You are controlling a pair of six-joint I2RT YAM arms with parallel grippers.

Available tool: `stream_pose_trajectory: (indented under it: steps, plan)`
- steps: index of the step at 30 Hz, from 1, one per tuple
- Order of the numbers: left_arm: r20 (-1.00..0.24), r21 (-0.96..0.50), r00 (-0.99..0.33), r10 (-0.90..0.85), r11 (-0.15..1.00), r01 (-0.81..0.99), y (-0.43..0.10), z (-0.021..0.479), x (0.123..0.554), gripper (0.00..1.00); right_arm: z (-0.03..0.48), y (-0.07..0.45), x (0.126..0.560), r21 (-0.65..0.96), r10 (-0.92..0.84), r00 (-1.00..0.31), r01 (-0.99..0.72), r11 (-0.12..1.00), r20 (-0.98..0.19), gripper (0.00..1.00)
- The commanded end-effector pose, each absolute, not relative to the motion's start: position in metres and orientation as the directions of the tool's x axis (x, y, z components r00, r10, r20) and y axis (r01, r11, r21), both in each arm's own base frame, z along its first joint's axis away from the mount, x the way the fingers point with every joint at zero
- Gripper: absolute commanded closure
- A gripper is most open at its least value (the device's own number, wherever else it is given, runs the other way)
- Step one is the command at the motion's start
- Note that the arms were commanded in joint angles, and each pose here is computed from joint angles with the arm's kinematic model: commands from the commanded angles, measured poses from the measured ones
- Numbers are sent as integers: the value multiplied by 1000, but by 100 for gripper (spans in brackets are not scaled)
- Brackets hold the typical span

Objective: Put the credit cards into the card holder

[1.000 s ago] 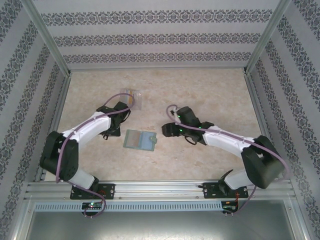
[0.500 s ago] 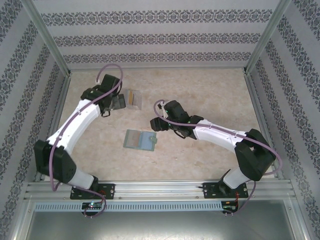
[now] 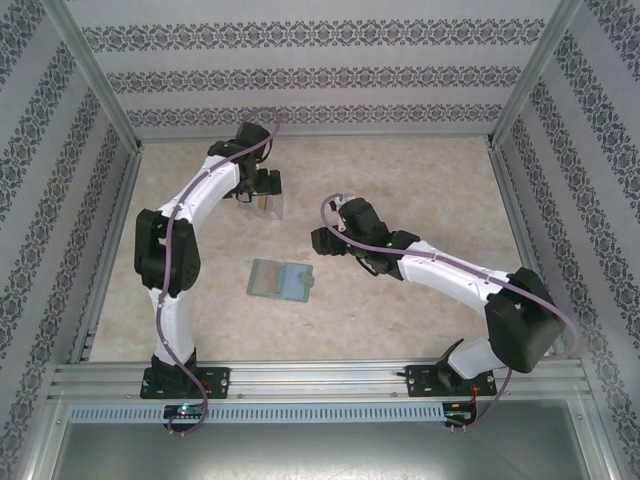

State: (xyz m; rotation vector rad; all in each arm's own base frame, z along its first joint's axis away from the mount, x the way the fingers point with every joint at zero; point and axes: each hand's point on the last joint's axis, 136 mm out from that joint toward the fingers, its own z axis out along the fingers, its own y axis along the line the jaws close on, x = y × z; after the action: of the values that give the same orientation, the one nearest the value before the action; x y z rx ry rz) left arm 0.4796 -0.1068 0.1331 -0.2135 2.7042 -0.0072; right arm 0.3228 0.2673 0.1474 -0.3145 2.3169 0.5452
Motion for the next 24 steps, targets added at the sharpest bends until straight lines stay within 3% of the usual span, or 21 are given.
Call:
stream_pose_trajectory:
  steps: [1,6,13,24]
  plan:
    - [-385,-20,-910,-156,987,-160,-89,127,489,0,146,250,324,278,-43,-711,-329,903,-702,30]
    - [-387,48,-911,-140,984,-172,-78,115,499,4,147,243,326,283,-31,-716,-314,906,-697,30]
    - [-353,90,-928,-119,983,-160,-74,97,500,17,141,245,327,295,-20,-728,-303,906,-685,31]
    - [-303,129,-949,-83,984,-127,-73,82,498,16,139,246,328,296,-18,-733,-297,908,-680,31]
